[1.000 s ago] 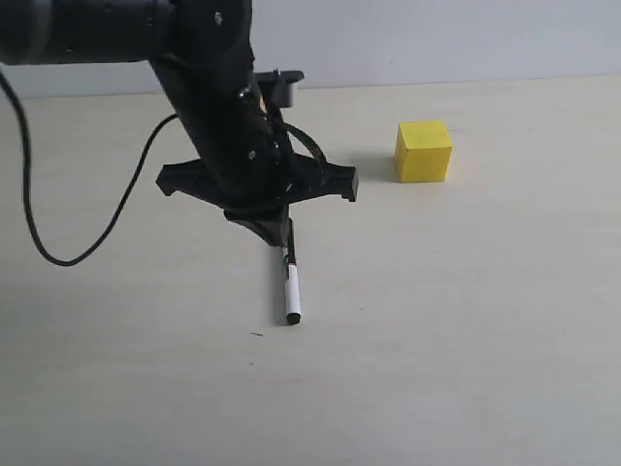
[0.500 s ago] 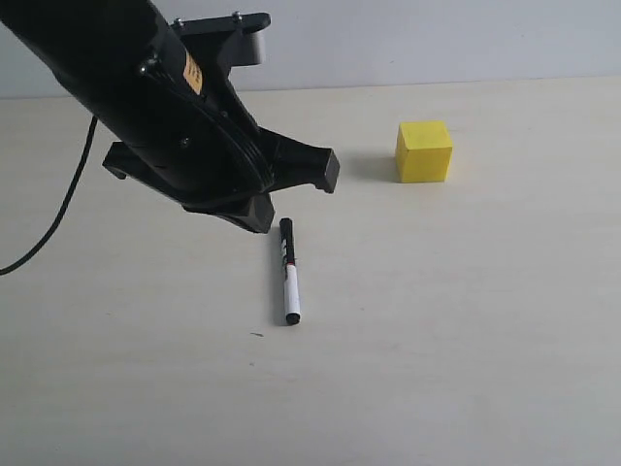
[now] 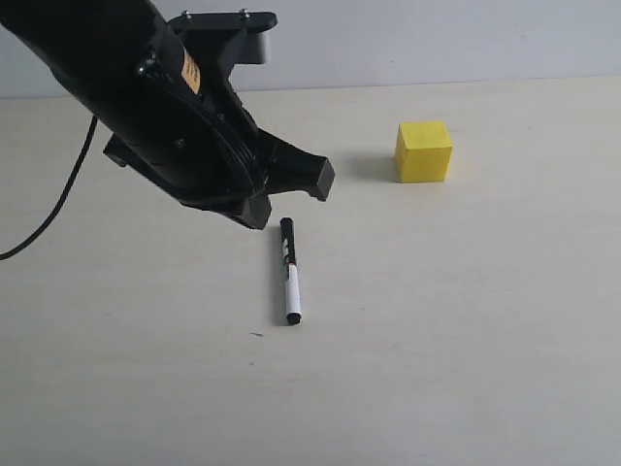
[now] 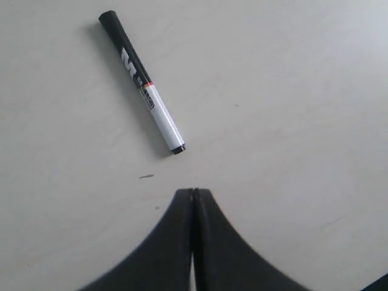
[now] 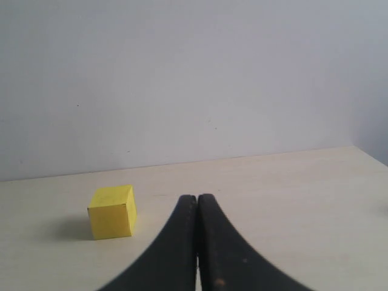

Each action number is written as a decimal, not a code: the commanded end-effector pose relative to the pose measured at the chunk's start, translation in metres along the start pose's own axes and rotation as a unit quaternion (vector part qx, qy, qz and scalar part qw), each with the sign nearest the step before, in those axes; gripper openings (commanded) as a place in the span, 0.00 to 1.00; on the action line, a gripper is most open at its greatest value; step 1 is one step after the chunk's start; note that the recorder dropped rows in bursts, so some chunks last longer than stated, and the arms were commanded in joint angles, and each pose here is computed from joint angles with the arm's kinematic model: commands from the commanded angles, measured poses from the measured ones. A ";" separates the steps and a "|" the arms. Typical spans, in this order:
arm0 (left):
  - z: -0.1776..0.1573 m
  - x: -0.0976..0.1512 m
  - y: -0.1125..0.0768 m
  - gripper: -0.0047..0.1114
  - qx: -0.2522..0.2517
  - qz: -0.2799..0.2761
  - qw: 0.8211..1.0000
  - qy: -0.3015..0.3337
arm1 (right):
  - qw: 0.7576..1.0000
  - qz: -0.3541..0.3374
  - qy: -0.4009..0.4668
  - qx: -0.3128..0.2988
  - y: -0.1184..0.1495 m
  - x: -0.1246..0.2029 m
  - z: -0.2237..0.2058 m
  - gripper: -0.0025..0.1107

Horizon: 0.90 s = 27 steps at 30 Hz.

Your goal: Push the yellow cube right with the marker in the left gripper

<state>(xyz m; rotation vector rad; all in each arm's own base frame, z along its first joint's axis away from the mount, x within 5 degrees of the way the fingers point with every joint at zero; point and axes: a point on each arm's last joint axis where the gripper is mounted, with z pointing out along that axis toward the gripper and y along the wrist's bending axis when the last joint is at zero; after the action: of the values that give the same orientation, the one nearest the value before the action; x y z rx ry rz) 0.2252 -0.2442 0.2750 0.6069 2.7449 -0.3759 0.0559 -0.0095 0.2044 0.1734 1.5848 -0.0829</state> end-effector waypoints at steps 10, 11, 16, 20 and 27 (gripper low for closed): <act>-0.024 0.011 0.025 0.04 -0.052 0.097 0.985 -0.131 | 1.000 0.000 -0.002 0.001 0.000 0.001 0.000 0.02; -0.026 0.015 0.031 0.04 -0.049 0.094 0.984 -0.147 | 1.000 0.000 -0.002 0.001 0.000 0.001 0.000 0.02; -0.036 0.056 0.068 0.04 -0.025 0.034 0.969 -0.242 | 1.000 0.000 -0.002 0.001 0.000 0.001 0.000 0.02; -0.041 0.095 0.099 0.04 -0.013 -0.024 0.945 -0.326 | 1.000 0.000 -0.002 0.001 0.000 0.001 0.000 0.02; -0.055 0.170 0.125 0.04 -0.022 -0.055 0.890 -0.452 | 1.000 0.000 -0.002 0.001 0.000 0.001 0.000 0.02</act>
<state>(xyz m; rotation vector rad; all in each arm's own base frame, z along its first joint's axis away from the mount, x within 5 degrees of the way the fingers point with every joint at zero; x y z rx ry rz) 0.1408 -0.0710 0.2482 0.2257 1.9803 -0.4581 0.0559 -0.0095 0.2044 0.1734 1.5848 -0.0829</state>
